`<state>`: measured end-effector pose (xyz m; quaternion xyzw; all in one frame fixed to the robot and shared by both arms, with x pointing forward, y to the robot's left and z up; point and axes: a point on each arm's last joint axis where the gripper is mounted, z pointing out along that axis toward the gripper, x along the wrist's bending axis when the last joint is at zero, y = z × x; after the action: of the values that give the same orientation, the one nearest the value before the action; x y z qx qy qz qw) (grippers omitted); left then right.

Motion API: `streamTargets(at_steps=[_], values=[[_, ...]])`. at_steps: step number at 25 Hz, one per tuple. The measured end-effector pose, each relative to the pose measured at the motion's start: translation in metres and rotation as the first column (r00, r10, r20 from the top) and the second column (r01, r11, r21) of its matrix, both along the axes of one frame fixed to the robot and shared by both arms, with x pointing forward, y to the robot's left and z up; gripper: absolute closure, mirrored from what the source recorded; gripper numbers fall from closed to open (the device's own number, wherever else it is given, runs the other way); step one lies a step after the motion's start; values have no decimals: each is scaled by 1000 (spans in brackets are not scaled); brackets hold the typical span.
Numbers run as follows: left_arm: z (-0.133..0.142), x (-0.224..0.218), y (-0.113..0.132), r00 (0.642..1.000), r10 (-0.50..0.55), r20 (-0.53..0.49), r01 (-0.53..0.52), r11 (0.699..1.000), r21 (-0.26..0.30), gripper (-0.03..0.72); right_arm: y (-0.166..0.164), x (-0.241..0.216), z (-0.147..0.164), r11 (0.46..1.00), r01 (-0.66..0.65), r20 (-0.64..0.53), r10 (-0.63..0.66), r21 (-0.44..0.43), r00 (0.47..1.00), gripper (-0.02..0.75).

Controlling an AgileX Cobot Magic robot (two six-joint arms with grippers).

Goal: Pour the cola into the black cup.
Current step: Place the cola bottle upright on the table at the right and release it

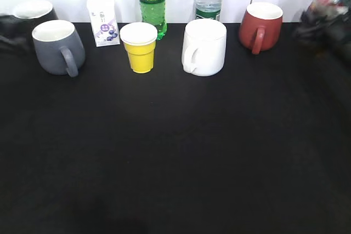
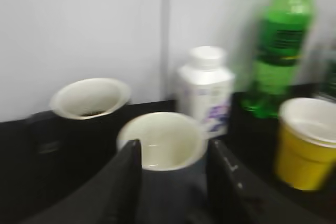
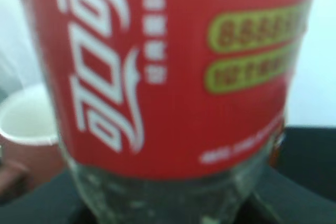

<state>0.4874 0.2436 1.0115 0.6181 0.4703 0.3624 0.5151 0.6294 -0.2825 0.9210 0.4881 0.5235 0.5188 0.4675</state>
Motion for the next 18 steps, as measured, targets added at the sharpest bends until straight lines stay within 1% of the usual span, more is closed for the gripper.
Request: streamTargets(at_steps=[2,4,7,8,9,10,11,14,15,16,17,18], values=[[-1,-4,-10,999,-41,-17,41,999,8,370,1,4,-21,1000,-5,-21,5,3,1000,371],[-1,-4,-12,999,-49,-21,49,999,10,370,1,5,-33,1000,-6,-17,6,7,1000,371],[-1,-4,-12,999,-49,-23,49,999,11,370,1,7,-39,1000,-8,22,8,12,1000,316],[-1,-4,-12,999,-49,-23,49,999,12,370,1,7,-39,1000,-8,24,8,11,1000,266],[-1,-4,-12,999,-49,-23,49,999,12,370,1,7,-39,1000,-8,19,8,10,1000,180],[-1,-4,-12,999,-49,-22,49,999,11,370,1,3,-43,1000,-8,3,8,5,1000,111],[-1,-4,-12,999,-49,-22,49,999,11,370,0,-4,-44,1000,-8,-20,8,-3,1000,87],[-2,-5,-12,998,-47,-32,48,999,15,370,-2,-33,-40,1000,0,-71,-1,-7,997,77],[-4,-5,-12,998,-45,-53,46,999,23,370,-2,-46,-36,1000,3,-92,-4,-8,996,77],[-4,-9,-13,995,-45,-85,48,998,37,370,-2,-58,-24,1000,3,-110,-4,-11,994,78],[-5,-14,-15,990,-47,-131,54,997,57,370,-2,-66,-10,1000,-8,-155,4,-22,988,78],[-5,-20,-16,982,-45,-182,59,995,76,365,-2,-72,8,999,-17,-241,7,-40,970,79]])
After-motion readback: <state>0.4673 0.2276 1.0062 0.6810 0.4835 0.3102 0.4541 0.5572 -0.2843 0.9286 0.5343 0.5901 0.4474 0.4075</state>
